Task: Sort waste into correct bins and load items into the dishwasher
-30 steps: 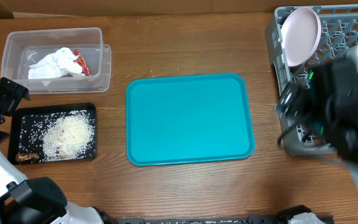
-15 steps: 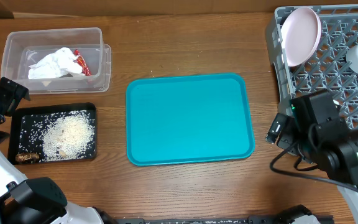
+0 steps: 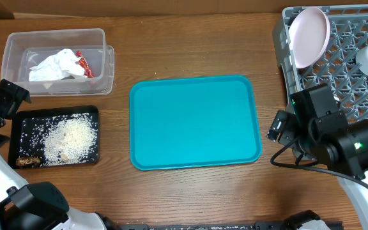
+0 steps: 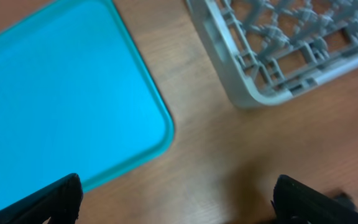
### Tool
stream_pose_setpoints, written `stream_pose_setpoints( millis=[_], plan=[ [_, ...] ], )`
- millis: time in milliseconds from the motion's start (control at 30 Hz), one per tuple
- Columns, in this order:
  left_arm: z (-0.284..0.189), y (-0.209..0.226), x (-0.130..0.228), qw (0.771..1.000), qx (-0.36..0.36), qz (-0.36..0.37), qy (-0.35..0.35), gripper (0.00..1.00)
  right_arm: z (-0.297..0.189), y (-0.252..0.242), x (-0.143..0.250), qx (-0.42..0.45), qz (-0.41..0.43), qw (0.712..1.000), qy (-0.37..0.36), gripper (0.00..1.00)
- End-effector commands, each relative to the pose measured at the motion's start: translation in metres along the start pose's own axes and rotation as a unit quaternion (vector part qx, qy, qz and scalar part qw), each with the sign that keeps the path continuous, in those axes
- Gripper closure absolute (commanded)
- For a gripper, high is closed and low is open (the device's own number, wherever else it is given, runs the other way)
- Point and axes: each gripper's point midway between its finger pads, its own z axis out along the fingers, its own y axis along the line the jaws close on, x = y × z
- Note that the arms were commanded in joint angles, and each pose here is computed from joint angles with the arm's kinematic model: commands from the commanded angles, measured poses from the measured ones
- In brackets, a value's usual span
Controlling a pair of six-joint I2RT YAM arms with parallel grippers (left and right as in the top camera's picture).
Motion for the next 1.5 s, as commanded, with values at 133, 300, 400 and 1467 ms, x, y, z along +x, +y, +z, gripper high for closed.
stream_pose_setpoints(
  millis=[133, 300, 400, 1467],
  plan=[
    [0.001, -0.001, 0.001, 1.000, -0.003, -0.005, 0.000, 0.00, -0.001, -0.012, 0.005, -0.071, 0.031, 0.994, -0.078, 0.00],
    [0.001, -0.001, 0.001, 1.000, -0.003, -0.005, 0.000, 0.00, 0.000, -0.027, -0.004, -0.136, 0.094, 0.968, -0.188, 0.00],
    [0.001, -0.001, 0.001, 1.000, -0.003, -0.005, 0.000, 0.00, -0.001, -0.037, -0.009, -0.161, 0.112, 0.947, -0.255, 0.00],
    [0.001, -0.001, 0.001, 1.000, -0.003, -0.005, 0.000, 0.00, 0.040, -0.027, -0.025, -0.242, -0.011, 0.791, -0.563, 0.00]
  ],
)
